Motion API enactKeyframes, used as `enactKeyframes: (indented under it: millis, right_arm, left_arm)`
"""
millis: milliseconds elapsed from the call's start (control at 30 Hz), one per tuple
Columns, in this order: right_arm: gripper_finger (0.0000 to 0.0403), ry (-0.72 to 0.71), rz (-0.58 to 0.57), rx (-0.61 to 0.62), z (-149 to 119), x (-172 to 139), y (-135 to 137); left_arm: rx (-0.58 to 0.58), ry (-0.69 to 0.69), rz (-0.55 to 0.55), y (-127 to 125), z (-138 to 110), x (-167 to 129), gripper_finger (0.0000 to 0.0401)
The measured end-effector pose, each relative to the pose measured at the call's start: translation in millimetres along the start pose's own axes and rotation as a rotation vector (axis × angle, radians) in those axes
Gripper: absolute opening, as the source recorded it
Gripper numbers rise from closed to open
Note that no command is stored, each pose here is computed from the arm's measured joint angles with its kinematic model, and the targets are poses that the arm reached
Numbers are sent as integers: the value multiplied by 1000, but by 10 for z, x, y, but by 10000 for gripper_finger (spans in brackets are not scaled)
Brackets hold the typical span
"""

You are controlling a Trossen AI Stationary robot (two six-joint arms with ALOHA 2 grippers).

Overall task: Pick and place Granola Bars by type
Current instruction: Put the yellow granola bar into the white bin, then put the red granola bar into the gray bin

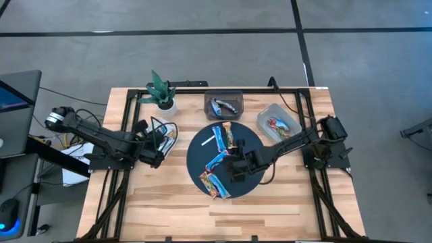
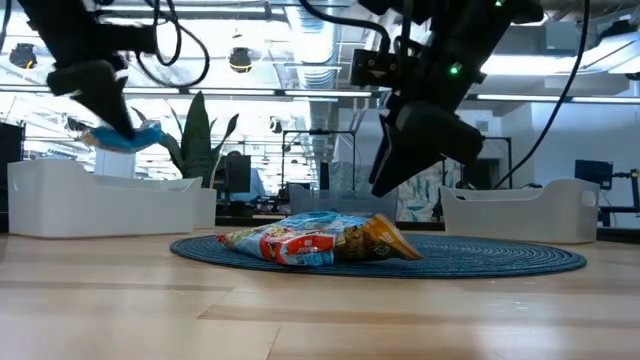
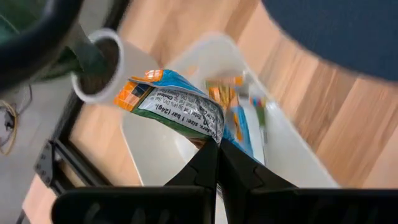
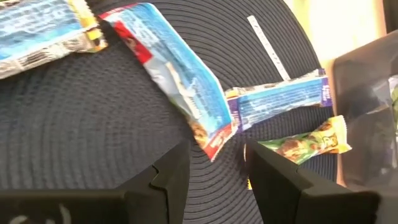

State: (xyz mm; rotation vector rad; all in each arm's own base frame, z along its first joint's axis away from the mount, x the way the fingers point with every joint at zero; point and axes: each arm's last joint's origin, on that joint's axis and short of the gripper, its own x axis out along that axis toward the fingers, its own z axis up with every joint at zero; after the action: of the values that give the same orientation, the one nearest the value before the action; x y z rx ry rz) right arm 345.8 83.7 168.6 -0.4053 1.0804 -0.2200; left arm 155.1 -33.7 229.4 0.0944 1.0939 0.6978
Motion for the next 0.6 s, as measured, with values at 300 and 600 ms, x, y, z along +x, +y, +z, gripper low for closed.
enactKeyframes:
  millis: [300,600]
  right_arm:
    - [147,8,-5,-14,0,31,-59]
    - [147,-28,14,-13,40,39,-68]
  left_arm:
    - [12,77,23,-22,-187,166,4]
    - [7,70,23,-24,-182,167,96]
